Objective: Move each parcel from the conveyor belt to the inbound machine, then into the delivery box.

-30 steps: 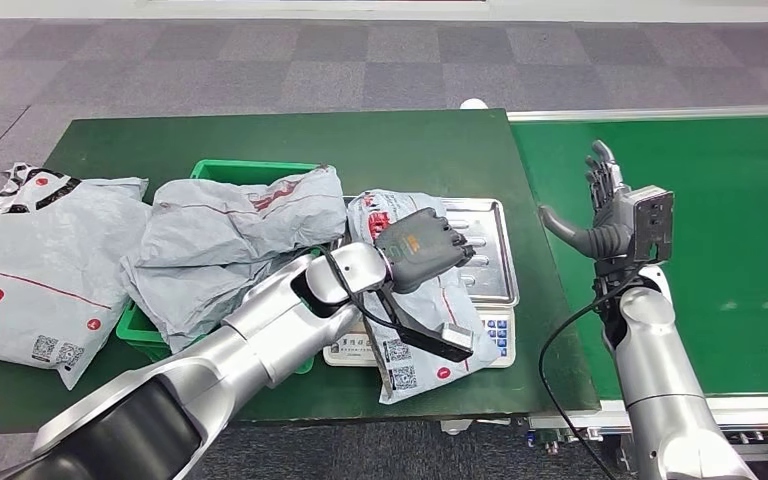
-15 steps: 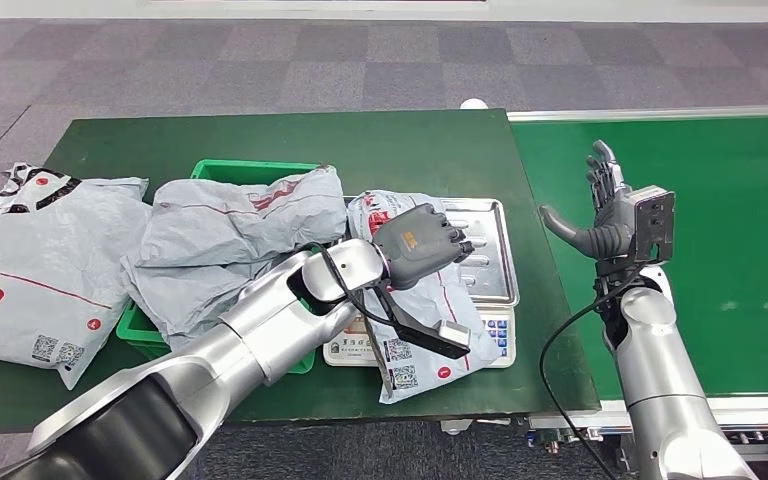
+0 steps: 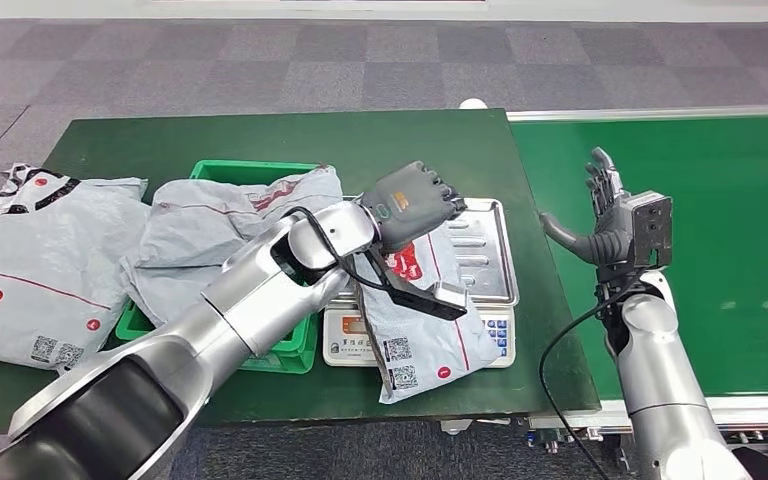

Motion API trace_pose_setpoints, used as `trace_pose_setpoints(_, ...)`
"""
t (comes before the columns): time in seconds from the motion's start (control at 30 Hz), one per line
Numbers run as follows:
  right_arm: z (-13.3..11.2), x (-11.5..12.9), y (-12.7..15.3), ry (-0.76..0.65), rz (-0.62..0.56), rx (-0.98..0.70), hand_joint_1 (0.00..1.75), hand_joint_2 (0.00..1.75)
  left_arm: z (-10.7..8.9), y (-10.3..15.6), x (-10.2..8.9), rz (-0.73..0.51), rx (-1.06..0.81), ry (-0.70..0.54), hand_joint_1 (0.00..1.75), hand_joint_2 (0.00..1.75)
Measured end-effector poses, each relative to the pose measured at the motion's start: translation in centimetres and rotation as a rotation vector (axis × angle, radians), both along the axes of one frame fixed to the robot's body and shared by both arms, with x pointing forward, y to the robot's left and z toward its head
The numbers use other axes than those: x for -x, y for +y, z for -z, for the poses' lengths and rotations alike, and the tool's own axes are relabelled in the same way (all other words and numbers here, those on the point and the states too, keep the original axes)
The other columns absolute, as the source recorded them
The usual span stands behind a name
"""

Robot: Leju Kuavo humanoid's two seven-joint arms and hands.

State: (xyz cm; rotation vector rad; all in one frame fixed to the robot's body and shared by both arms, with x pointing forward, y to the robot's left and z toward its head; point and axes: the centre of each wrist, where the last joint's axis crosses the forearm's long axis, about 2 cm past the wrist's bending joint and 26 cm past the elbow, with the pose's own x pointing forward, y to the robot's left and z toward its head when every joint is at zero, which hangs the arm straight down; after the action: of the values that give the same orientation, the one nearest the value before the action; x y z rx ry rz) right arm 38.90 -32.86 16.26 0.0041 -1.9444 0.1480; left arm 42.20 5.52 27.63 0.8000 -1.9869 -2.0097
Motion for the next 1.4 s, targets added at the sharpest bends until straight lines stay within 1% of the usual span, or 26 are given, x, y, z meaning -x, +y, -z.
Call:
trace_pose_setpoints(0.07, 0.0, 0.1, -0.2, 0.004, 0.010, 0.001, 0.00, 1.75, 0.2, 0.4, -0.3, -0.004, 0.040, 0.145, 0.00, 1.75)
trace_pose_setpoints(0.1, 0.0, 0.3, -0.3, 0.006, 0.015, -0.002, 0.00, 1.75, 0.6, 0.5, -0.3, -0.009, 0.065, 0.213, 0.00, 1.75)
trace_pose_setpoints(0.17, 0.4, 0.7, -0.7, 0.010, 0.021, -0.010, 0.00, 1.75, 1.8, 0.6, -0.2, -0.040, 0.108, 0.286, 0.00, 1.75)
trace_pose_setpoints(0.3, 1.6, 1.5, -1.1, 0.010, 0.024, -0.014, 0.00, 1.75, 4.6, 0.6, 0.6, -0.128, 0.172, 0.344, 0.00, 1.75)
trace_pose_setpoints(0.4, 2.2, 1.6, -1.2, 0.010, 0.024, -0.016, 0.00, 1.75, 6.1, 0.7, 1.0, -0.168, 0.188, 0.377, 0.00, 1.75)
trace_pose_setpoints(0.53, 2.5, 1.4, -1.3, 0.022, 0.026, -0.019, 0.00, 1.75, 7.0, 0.7, 1.3, -0.191, 0.193, 0.421, 0.00, 1.75)
trace_pose_setpoints(0.67, 2.9, 1.2, -1.3, 0.026, 0.027, -0.035, 0.00, 1.75, 8.0, 0.9, 1.6, -0.232, 0.235, 0.522, 0.00, 1.75)
trace_pose_setpoints(0.83, 4.0, 2.0, -1.2, 0.039, 0.033, -0.046, 0.00, 1.75, 9.7, 1.3, 2.2, -0.274, 0.271, 0.606, 0.00, 1.75)
trace_pose_setpoints(1.07, 4.9, 2.7, -0.9, 0.057, 0.039, -0.044, 0.00, 1.75, 10.5, 1.0, 2.6, -0.264, 0.171, 0.655, 0.00, 1.75)
trace_pose_setpoints(1.23, 4.9, 2.6, -0.4, 0.060, 0.030, -0.044, 0.00, 1.75, 10.2, 0.1, 2.9, -0.223, 0.012, 0.653, 0.00, 1.75)
trace_pose_setpoints(1.4, 4.9, 2.6, -0.2, 0.060, 0.027, -0.048, 0.00, 1.75, 10.1, -0.3, 3.0, -0.213, -0.024, 0.647, 0.00, 1.75)
